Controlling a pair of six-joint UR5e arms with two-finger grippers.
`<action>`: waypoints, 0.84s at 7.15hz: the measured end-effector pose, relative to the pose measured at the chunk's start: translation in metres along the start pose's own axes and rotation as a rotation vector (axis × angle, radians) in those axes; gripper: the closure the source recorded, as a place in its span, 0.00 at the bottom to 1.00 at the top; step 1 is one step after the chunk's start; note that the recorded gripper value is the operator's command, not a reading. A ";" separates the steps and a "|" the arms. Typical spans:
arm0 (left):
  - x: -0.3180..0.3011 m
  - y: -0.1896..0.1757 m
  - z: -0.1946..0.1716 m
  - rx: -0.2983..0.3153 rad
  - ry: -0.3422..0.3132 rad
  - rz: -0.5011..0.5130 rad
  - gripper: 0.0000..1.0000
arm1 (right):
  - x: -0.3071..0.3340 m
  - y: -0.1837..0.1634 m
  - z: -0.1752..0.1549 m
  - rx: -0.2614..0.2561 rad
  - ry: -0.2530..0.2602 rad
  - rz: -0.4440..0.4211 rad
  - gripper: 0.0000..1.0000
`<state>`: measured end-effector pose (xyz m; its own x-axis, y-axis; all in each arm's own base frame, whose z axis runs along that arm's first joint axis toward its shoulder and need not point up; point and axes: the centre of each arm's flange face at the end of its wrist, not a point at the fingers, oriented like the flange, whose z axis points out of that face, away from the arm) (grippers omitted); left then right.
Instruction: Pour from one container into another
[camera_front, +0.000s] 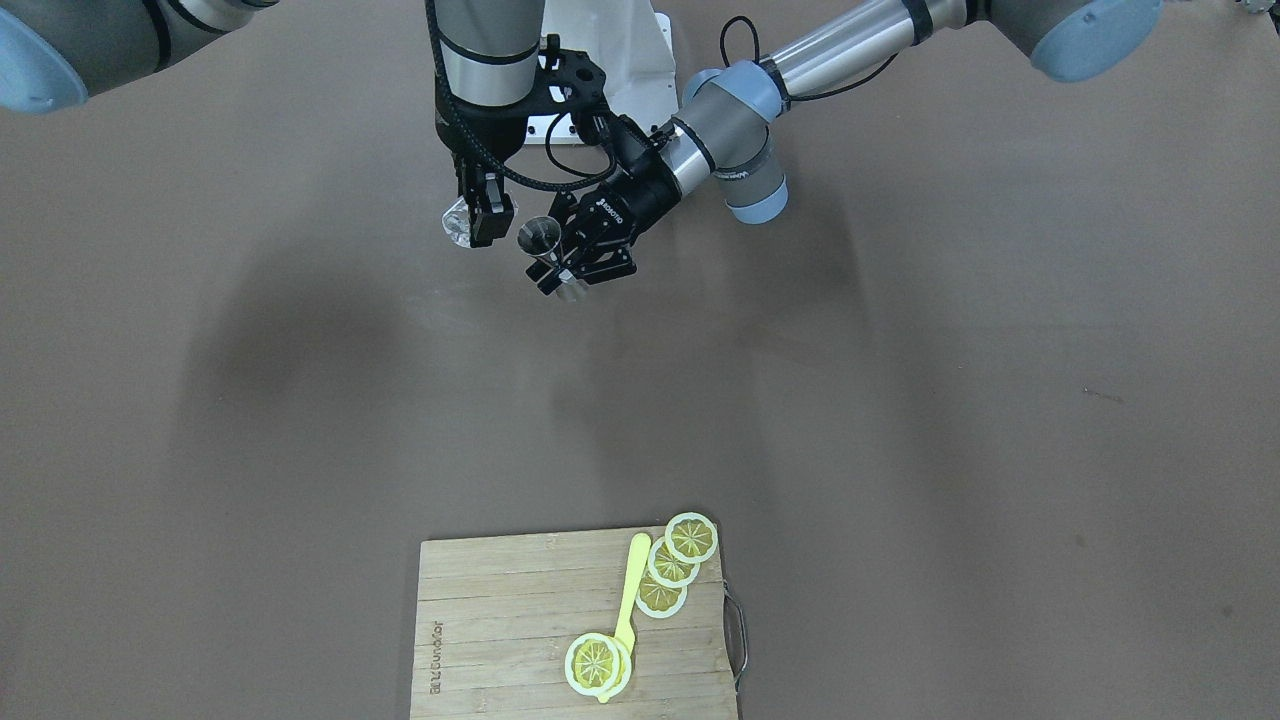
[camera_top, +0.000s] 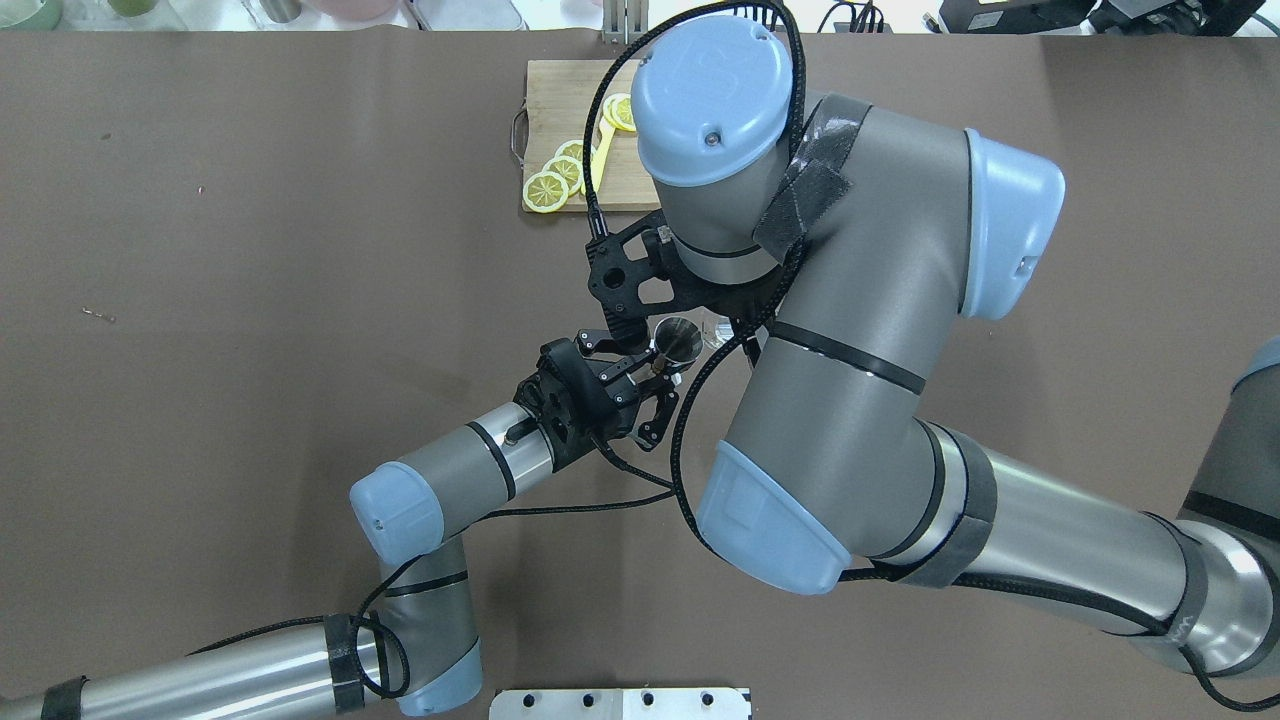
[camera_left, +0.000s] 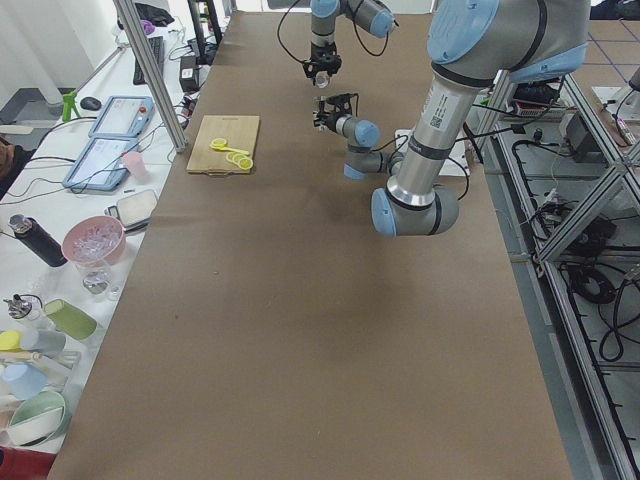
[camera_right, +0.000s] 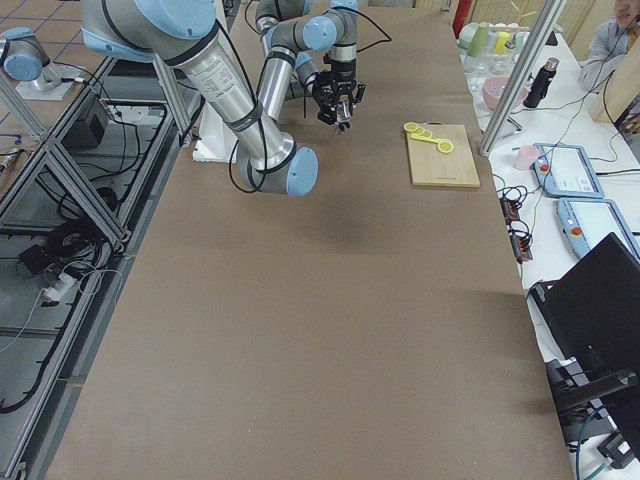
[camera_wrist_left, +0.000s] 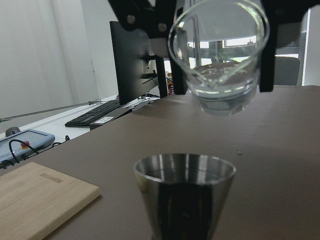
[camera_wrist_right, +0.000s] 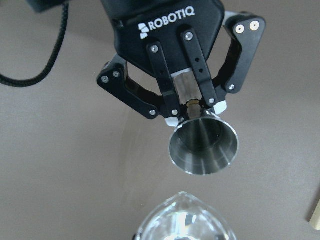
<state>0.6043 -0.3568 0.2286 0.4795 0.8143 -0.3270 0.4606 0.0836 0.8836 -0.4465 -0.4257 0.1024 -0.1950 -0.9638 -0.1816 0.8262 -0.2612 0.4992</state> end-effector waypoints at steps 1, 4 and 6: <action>0.000 0.000 0.000 0.000 -0.001 0.000 1.00 | 0.000 -0.003 0.001 -0.005 -0.004 -0.002 1.00; 0.000 0.000 0.000 0.000 -0.002 0.000 1.00 | 0.001 -0.009 0.005 -0.024 -0.012 -0.006 1.00; 0.000 0.000 0.000 0.000 -0.001 0.000 1.00 | 0.006 -0.016 0.004 -0.038 -0.025 -0.002 1.00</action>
<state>0.6043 -0.3569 0.2287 0.4806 0.8135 -0.3275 0.4609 0.0834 0.8835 -0.4625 -0.4274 0.0969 -0.2094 -0.9644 -0.1613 0.8452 -0.2615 0.4661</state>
